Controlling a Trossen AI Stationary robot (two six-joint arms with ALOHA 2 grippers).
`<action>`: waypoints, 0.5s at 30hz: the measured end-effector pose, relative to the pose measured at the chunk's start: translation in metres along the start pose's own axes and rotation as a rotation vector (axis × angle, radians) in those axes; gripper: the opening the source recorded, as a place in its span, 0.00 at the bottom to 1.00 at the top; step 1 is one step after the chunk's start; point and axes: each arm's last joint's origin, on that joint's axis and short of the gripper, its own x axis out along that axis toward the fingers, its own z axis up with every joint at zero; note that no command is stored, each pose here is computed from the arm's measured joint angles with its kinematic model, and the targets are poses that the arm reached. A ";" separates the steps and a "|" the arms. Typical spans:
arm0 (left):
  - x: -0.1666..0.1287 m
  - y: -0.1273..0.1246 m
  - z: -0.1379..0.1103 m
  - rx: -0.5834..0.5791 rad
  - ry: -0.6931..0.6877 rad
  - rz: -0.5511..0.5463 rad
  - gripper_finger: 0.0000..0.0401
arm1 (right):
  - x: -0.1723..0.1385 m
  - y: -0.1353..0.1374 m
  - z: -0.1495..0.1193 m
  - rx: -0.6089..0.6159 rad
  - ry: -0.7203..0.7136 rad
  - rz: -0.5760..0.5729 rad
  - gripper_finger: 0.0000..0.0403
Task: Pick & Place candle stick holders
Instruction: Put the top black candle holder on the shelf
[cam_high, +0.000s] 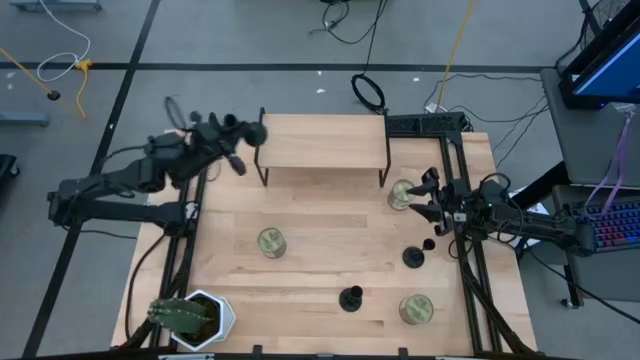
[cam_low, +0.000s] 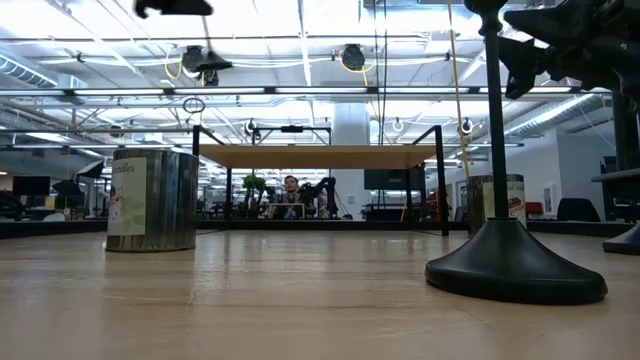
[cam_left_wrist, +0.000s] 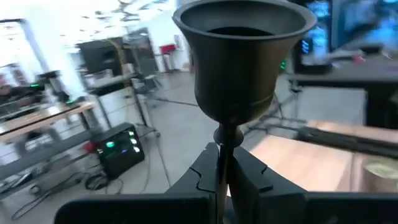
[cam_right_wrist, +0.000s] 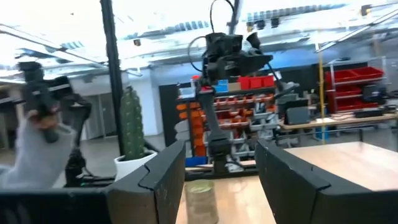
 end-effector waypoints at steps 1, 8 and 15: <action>0.008 -0.003 0.002 0.012 0.016 -0.004 0.03 | 0.000 0.000 0.000 0.001 -0.001 -0.010 0.46; 0.080 -0.006 -0.005 0.010 0.201 0.085 0.03 | 0.002 -0.002 -0.005 0.022 0.040 -0.024 0.46; 0.127 0.017 -0.037 -0.101 0.329 -0.037 0.03 | 0.004 -0.005 -0.012 0.045 0.104 -0.039 0.46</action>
